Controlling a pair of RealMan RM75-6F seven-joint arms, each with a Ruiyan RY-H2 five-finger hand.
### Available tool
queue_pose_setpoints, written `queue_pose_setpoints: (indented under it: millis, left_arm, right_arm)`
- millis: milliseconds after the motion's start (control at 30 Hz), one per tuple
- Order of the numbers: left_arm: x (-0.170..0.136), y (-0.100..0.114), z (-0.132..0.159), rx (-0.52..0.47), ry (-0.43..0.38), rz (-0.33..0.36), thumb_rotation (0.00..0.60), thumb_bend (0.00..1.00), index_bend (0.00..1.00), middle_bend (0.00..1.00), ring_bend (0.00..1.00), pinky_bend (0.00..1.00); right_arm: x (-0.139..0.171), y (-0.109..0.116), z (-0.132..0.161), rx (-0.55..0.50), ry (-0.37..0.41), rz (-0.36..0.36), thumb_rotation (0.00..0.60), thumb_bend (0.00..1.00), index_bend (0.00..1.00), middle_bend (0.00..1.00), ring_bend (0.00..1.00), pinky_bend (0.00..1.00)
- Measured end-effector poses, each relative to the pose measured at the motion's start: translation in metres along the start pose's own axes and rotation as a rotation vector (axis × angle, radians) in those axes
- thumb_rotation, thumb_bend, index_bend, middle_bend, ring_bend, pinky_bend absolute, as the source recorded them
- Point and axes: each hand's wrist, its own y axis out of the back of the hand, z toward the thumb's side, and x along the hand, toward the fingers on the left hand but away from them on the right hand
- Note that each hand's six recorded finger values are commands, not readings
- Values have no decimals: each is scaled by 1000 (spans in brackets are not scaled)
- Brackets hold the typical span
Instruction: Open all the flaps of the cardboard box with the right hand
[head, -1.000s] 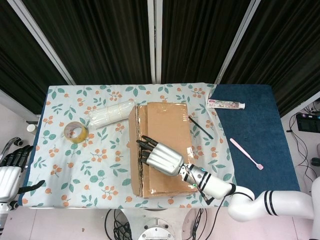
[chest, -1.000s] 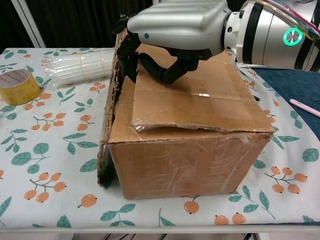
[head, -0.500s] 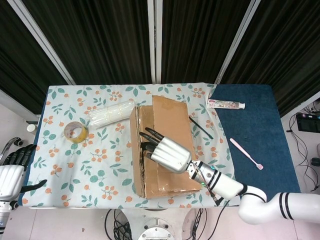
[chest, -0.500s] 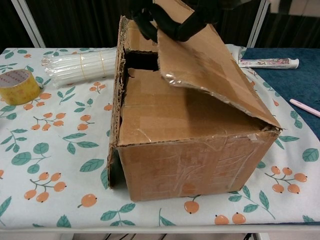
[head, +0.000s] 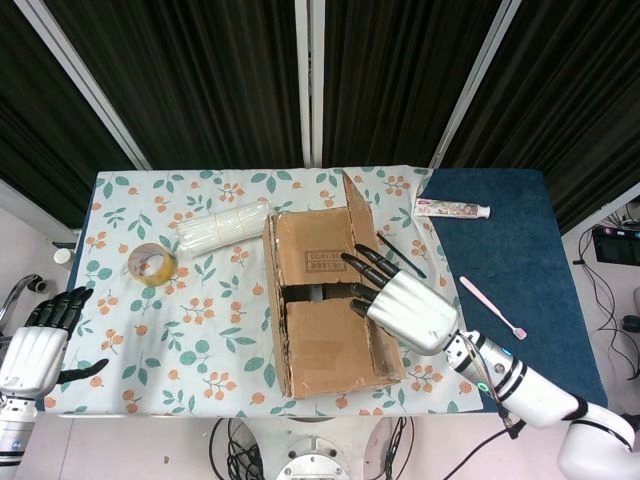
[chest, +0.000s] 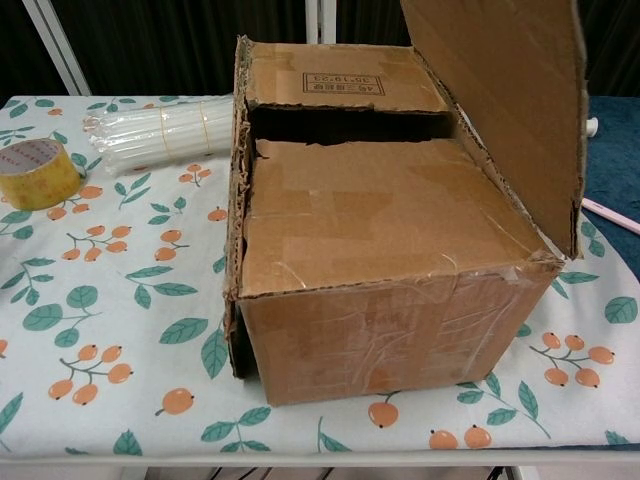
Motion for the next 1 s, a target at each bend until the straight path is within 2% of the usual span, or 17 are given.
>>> queue_pose_setpoints:
  millis: [367,833,933,1000]
  left_arm:
    - [1,5,20,32,-31,-4,508,0,63,87,101,169]
    - [8,5,44,44,-71,-19,512,0,64,87,101,169]
    - [8,7,43,44,-66,-12,514,0,63,87,101,169]
    - [7,8,42,42,-64,-7,512,0,63,87,101,169]
  right_arm:
    - [45,7,-21,-50,-53,-31,600,684,506,384,0,0]
    - [106,9,-69,-108,-189,-50,600,669,441,354,0,0]
    - [114,9,-77,-131,-214,-52,600,660,385,344,0,0]
    - [115,10,-79,-131,-220,-55,600,645,270,262,0,0]
